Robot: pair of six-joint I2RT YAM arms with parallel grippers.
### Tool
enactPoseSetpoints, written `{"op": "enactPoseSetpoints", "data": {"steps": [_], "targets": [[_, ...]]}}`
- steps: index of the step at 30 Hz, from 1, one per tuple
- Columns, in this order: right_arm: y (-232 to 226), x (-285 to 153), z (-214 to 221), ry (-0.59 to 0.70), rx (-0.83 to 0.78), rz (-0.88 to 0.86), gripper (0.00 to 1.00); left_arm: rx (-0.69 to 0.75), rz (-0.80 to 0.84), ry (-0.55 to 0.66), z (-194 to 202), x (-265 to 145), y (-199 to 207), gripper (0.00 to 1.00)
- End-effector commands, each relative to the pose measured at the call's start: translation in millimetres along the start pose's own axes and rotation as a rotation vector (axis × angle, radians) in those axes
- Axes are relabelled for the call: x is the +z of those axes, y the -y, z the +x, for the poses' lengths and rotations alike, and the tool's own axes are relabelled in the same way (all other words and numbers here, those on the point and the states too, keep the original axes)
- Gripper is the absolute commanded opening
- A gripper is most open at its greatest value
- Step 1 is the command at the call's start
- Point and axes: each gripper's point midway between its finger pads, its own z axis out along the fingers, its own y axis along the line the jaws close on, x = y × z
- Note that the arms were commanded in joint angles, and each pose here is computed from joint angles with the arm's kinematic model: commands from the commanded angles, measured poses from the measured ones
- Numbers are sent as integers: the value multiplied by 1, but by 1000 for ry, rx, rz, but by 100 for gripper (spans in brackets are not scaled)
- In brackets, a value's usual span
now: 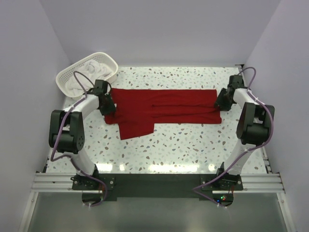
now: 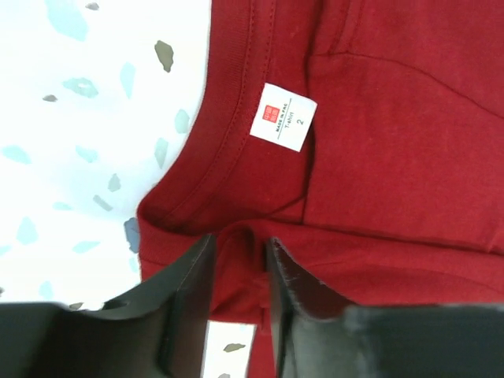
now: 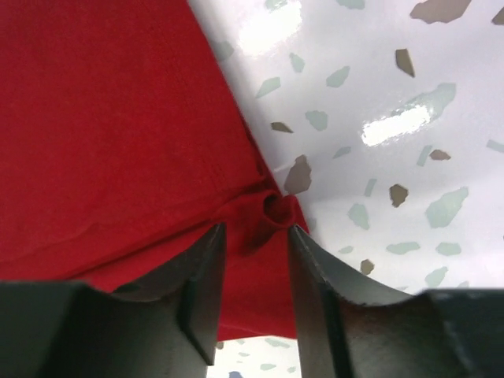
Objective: Fold and stack the t-shirts
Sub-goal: Fold the tshirt
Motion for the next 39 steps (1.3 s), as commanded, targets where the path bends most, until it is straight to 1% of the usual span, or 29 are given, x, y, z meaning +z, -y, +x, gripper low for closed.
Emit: {"op": "enactPoseSetpoints", "data": {"steps": [1,2,3,4,5,6,7,8,9,10,11,12,13,14,15,17,19,20,21,23,24,27,35,37,38,39], "targets": [[-19,-41,-28,117,-65,-16,45,-19,20,120,-28,-31,2,43],[-21,-46,-24,118,-76,-3,50,-17,28,143,-32,-41,4,45],[-25,-58,-25,140,-84,-9,53,-7,24,145,-31,-46,2,48],[-33,-62,-16,134,-105,-16,59,-3,22,151,-31,-50,1,50],[-34,-66,-10,132,-115,-7,61,0,35,174,-33,-62,2,52],[-40,-79,-8,155,-129,-22,63,11,31,163,-25,-65,-1,54],[-47,-79,9,136,-159,-31,66,29,38,165,-20,-70,2,57],[-48,-84,13,142,-167,-37,67,40,49,188,-18,-81,5,59],[-56,-87,23,137,-193,-50,69,52,49,181,-10,-86,5,61],[-55,-93,35,136,-208,-61,70,85,49,164,7,-86,10,64],[-62,-97,46,134,-234,-78,71,92,65,178,13,-95,15,65],[-65,-99,54,130,-249,-92,72,112,54,156,28,-94,15,67],[-69,-105,71,127,-278,-118,75,160,57,152,43,-96,25,67],[-72,-107,80,120,-294,-135,76,159,66,142,54,-98,30,68],[-73,-107,94,98,-311,-155,78,192,71,109,74,-94,33,68],[-83,-118,112,99,-352,-202,80,198,63,89,92,-89,34,68],[-85,-118,133,77,-395,-216,80,230,46,71,110,-80,33,64],[-87,-123,136,92,-402,-234,80,242,30,58,116,-74,32,62],[-86,-121,149,61,-412,-252,80,249,22,55,120,-70,33,59],[-90,-124,161,47,-431,-289,80,280,-8,53,126,-61,34,56],[-87,-121,170,27,-437,-291,80,286,-10,66,125,-59,36,51],[-86,-120,182,9,-453,-308,80,288,-17,77,124,-50,39,45],[-84,-121,197,-14,-477,-338,80,286,-77,40,138,-24,28,44],[-84,-120,199,-20,-479,-345,80,287,-86,30,143,-18,25,37],[-84,-120,199,-20,-476,-347,80,291,-89,26,143,-17,25,31],[-84,-119,200,-21,-475,-348,80,296,-91,25,144,-17,26,20]]}}
